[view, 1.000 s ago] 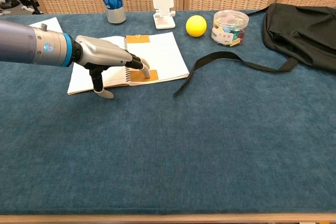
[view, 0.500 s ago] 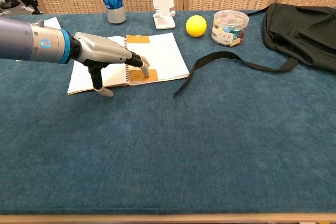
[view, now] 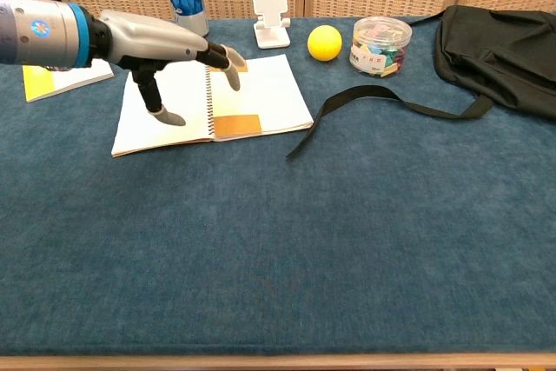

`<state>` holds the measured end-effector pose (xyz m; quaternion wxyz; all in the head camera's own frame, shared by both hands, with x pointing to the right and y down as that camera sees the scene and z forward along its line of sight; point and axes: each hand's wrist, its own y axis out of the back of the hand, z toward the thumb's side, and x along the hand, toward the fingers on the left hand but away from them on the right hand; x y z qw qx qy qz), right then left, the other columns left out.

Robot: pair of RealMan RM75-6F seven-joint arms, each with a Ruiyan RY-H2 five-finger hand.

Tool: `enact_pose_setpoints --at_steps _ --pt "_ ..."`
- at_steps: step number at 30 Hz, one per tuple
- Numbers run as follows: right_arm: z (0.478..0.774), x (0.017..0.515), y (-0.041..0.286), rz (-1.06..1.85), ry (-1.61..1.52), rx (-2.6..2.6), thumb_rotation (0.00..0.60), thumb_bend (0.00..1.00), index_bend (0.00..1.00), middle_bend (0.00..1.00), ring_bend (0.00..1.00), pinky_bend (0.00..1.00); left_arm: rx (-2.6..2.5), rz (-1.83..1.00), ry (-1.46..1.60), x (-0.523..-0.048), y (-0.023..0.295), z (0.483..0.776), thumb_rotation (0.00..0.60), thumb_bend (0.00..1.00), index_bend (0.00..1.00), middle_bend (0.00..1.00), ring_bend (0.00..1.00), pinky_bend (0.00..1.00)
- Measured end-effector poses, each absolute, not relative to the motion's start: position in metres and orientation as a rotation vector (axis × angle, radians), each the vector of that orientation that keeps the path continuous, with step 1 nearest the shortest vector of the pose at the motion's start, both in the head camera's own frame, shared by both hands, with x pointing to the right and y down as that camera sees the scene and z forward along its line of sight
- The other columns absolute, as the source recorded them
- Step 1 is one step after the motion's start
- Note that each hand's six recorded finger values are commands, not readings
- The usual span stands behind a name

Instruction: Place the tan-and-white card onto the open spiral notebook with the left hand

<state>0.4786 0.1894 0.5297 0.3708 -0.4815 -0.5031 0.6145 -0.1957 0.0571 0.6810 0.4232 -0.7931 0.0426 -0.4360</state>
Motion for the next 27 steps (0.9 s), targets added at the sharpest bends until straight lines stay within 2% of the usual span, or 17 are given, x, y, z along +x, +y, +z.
enact_pose_setpoints --at_steps 2,3,5,8,13,17,27 --pt "0.529 0.478 0.190 1.570 -1.291 -1.239 0.600 0.00 0.02 0.00 0.00 0.00 -1.984 -1.079 0.153 -0.202 0.054 0.670 0.600 0.25 0.15 0.00 0.00 0.02" --pt "0.529 0.477 0.190 1.567 -1.292 -1.242 0.600 0.00 0.02 0.00 0.00 0.00 -1.978 -1.077 0.185 -0.208 0.052 0.664 0.600 0.22 0.09 0.00 0.00 0.01" --pt "0.528 0.476 0.190 1.559 -1.293 -1.247 0.600 0.00 0.02 0.00 0.00 0.00 -1.969 -1.077 0.235 -0.218 0.050 0.655 0.600 0.10 0.01 0.00 0.00 0.00" --pt "0.527 0.473 0.190 1.543 -1.290 -1.257 0.600 0.00 0.02 0.00 0.00 0.00 -1.951 -1.084 0.333 -0.237 0.053 0.643 0.600 0.00 0.00 0.00 0.00 0.00" --pt "0.525 0.467 0.191 1.508 -1.285 -1.288 0.600 0.00 0.02 0.00 0.00 0.00 -1.900 -1.120 0.552 -0.282 0.065 0.622 0.600 0.00 0.00 0.00 0.00 0.00" --pt "0.524 0.463 0.192 1.480 -1.288 -1.310 0.600 0.00 0.02 0.00 0.00 0.00 -1.844 -1.193 0.751 -0.332 0.088 0.608 0.600 0.00 0.00 0.00 0.00 0.00" --pt "0.520 0.455 0.192 1.355 -1.296 -1.382 0.600 0.00 0.00 0.00 0.00 0.00 -1.599 -1.451 1.176 -0.463 0.186 0.573 0.600 0.00 0.00 0.00 0.00 0.00"
